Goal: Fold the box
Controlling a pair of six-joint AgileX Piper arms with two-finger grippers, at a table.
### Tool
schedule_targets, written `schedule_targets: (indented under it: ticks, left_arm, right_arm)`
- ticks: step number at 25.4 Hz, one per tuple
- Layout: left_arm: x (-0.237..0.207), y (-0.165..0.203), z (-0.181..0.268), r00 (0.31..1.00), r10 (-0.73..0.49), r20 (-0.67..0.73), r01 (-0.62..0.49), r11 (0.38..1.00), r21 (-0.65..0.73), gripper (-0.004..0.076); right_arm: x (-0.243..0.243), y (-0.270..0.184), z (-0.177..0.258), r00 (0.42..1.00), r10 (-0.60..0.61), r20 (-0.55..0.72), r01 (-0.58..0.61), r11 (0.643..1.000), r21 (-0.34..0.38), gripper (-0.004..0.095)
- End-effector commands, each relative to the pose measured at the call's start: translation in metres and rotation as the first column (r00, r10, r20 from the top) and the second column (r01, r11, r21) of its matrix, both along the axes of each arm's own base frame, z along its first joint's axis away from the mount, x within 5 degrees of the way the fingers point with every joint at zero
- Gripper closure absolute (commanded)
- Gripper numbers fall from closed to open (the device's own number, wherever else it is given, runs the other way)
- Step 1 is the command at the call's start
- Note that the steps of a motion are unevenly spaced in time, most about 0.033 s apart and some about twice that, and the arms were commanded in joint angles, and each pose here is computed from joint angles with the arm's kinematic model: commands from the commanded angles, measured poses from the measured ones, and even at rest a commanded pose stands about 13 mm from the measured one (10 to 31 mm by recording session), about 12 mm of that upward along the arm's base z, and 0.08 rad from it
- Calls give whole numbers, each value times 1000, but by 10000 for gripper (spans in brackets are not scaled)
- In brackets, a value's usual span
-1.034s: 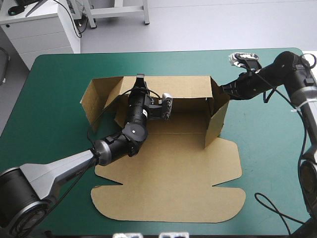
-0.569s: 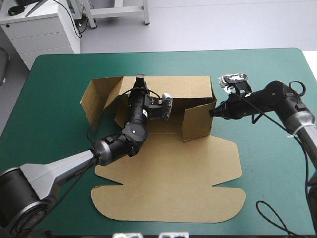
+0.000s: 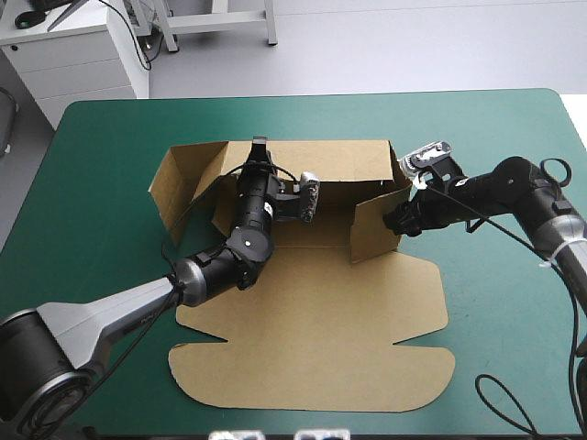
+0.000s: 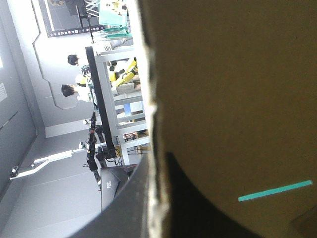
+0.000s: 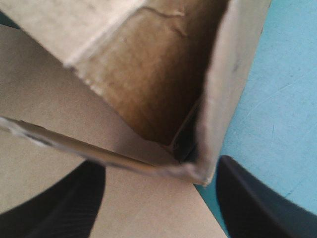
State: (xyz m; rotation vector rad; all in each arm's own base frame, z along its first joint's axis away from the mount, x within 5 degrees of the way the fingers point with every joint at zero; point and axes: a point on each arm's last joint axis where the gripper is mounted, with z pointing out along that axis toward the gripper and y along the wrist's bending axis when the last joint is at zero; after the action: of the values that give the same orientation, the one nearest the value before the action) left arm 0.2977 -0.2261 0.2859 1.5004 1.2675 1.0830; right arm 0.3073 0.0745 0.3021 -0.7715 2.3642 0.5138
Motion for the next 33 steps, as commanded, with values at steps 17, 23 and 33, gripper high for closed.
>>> schedule_targets:
  ticks: [17, 23, 33]
  left_arm:
    - [-2, 4, 28, 992, 7, 130, -9, 1000, 12, 731]
    - [-2, 4, 28, 992, 7, 130, -9, 1000, 12, 731]
    - [-2, 4, 28, 992, 6, 129, -7, 1000, 12, 731]
  right_arm:
    - [0, 29, 6, 968, -195, 158, 178, 977, 113, 139]
    - [-20, 42, -3, 926, -271, 263, 236, 959, 158, 140]
    - [-24, 61, -5, 896, -323, 304, 263, 938, 224, 332]
